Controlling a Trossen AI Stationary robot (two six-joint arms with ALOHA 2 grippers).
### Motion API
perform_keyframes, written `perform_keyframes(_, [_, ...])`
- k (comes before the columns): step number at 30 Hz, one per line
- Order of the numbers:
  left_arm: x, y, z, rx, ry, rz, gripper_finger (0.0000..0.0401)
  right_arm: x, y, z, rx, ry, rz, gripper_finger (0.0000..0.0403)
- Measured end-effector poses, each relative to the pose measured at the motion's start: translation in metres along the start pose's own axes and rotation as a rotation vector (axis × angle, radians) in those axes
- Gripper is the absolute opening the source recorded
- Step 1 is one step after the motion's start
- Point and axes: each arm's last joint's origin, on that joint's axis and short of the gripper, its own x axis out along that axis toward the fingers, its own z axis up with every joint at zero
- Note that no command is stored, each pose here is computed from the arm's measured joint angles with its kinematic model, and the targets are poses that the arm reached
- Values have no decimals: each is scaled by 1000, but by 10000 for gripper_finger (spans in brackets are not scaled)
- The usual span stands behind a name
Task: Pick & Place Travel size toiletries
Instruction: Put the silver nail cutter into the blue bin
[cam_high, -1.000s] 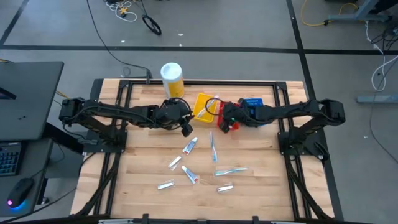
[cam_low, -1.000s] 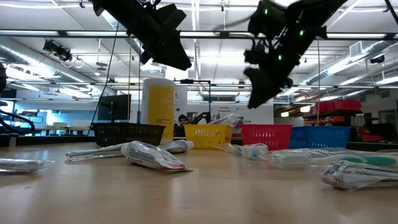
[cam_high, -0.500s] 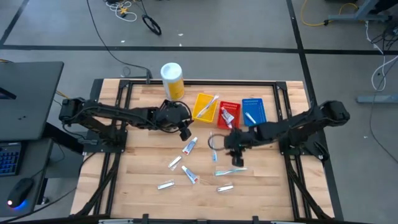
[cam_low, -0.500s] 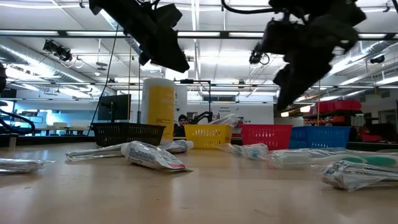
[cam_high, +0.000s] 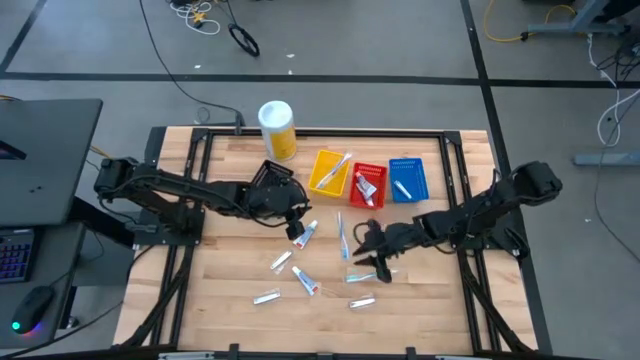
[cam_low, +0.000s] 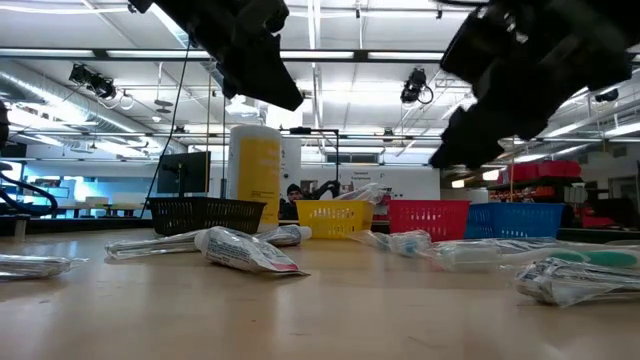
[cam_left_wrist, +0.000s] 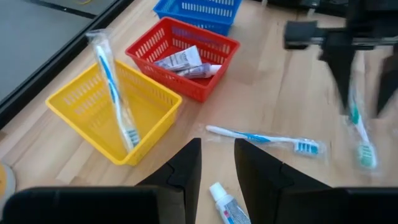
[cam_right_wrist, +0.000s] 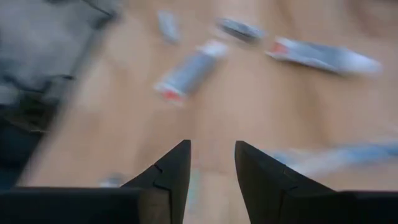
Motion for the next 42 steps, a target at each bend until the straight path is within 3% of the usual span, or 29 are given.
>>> perform_keyframes(4, [-1, -1, 0, -13, -1, -4, 105, -1, 25, 0, -52, -37, 130, 126])
perform_keyframes(10, [-1, 1, 0, -29, -24, 69, 105, 9, 63, 1, -40, 49, 176, 113])
perform_keyframes(18, [-1, 1, 1, -41, -30, 86, 105, 31, 82, -11, 35, 200, 193, 128])
perform_keyframes(25, [-1, 2, -1, -67, -14, 91, 105, 47, 85, -20, 26, 230, 150, 155])
perform_keyframes(35, [-1, 2, -1, -65, -12, 92, 105, 62, 80, -39, 23, 306, 37, 157])
perform_keyframes(42, [-1, 2, -2, -57, -8, 93, 105, 59, 82, -46, -98, 324, -43, 153])
